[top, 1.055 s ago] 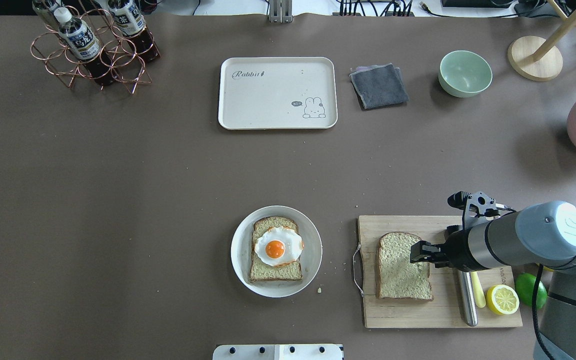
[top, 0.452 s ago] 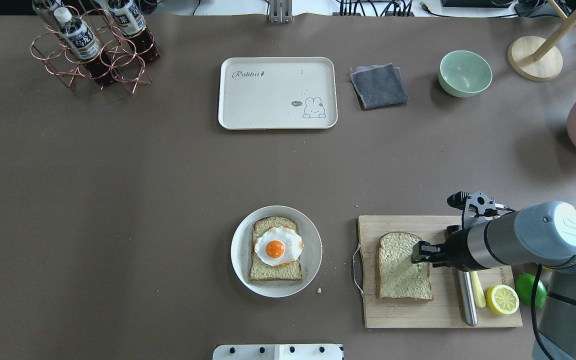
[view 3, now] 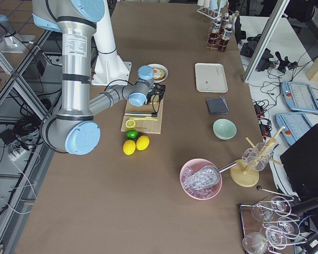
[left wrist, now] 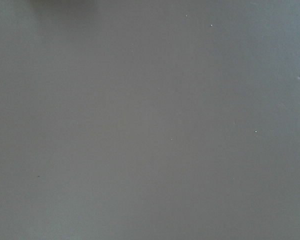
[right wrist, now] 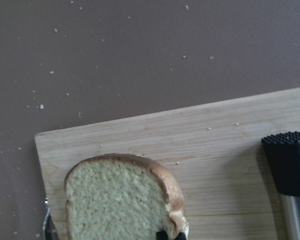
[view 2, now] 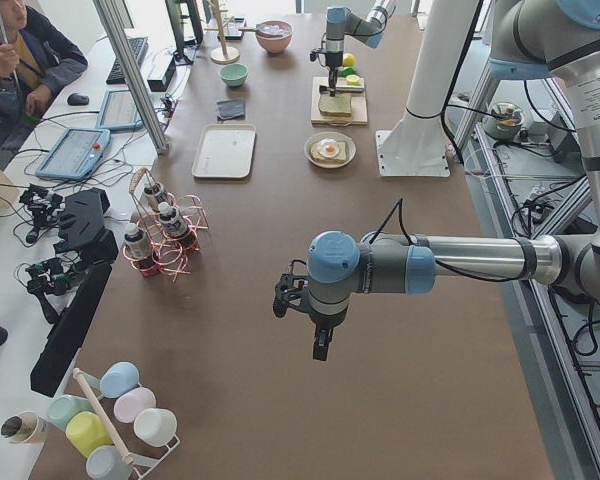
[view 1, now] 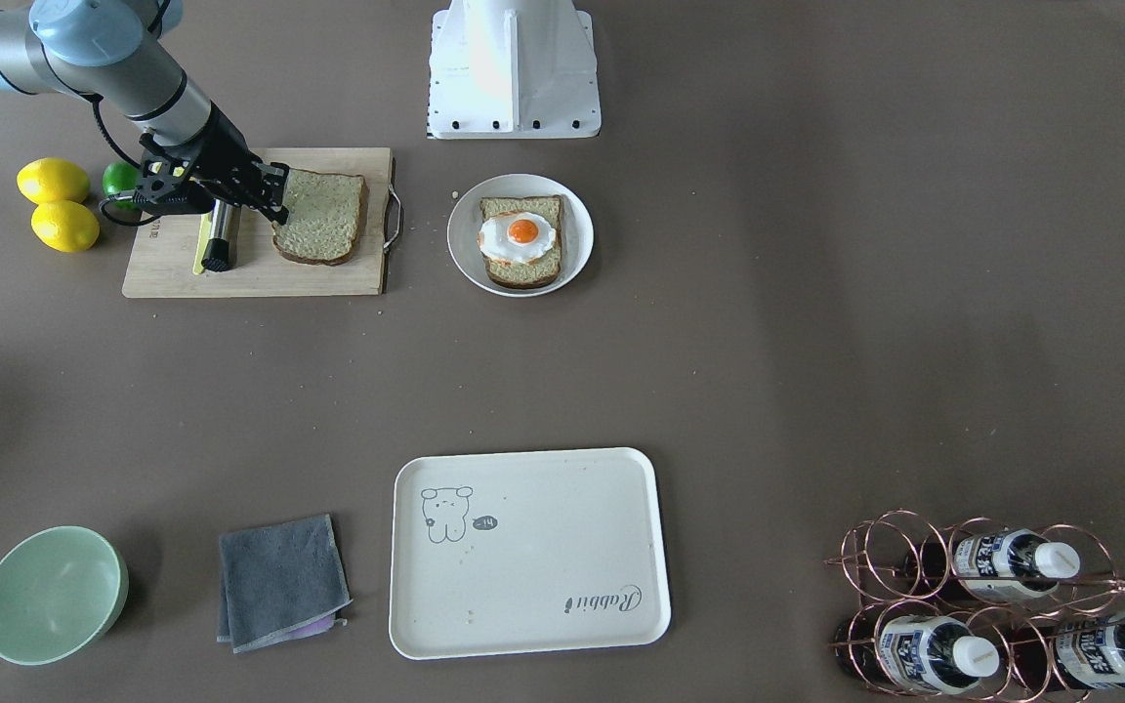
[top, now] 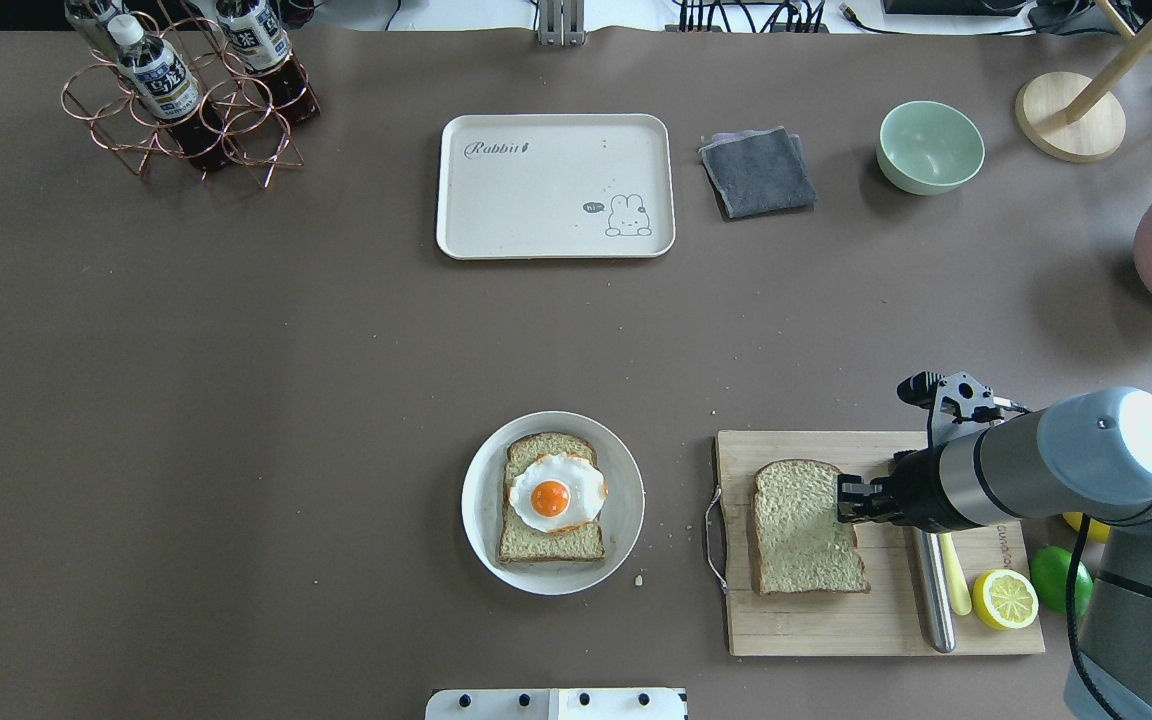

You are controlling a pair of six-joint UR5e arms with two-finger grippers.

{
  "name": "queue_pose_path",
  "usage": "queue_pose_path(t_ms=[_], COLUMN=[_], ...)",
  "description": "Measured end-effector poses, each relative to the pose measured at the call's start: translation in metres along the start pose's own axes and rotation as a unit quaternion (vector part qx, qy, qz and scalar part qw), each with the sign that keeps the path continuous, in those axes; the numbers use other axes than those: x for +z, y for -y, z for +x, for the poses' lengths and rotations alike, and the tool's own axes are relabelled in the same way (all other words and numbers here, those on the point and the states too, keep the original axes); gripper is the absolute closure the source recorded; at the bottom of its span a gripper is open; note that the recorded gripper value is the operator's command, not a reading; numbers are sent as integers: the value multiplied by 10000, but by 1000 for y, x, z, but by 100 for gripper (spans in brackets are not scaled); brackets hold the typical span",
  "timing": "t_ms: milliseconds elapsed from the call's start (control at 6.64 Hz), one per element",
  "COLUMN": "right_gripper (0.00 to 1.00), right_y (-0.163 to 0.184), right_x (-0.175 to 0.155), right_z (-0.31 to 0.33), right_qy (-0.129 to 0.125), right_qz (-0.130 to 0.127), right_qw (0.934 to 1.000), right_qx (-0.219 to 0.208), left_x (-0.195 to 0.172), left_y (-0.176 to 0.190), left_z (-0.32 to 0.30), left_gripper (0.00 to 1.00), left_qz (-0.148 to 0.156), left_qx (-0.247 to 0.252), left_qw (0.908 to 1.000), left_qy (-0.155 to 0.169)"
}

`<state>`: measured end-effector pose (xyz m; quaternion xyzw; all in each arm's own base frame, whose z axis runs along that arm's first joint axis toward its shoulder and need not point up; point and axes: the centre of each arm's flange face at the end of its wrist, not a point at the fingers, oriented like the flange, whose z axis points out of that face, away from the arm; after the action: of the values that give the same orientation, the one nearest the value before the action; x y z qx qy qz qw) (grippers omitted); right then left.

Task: Make sandwich and place on tray
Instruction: 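Lift the bread slice with the right gripper and carry it over the egg plate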

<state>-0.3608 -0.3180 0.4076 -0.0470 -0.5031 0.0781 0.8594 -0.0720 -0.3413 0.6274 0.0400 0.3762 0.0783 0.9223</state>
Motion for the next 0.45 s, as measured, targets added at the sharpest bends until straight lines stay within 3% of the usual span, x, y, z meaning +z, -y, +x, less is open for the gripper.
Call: queue_pose_path(t_ms=[452], right_gripper=[100], right_y=[18], right_x=[-31], right_z=[-79], right_qy=[785], right_qz=[-192], right_qw=[9965], right_qx=[-221], left_x=[0], left_y=[0], left_z=[0], left_gripper=[2], left_qz=[3], left_qx=[2], left_qw=[10000], left_qy=[1])
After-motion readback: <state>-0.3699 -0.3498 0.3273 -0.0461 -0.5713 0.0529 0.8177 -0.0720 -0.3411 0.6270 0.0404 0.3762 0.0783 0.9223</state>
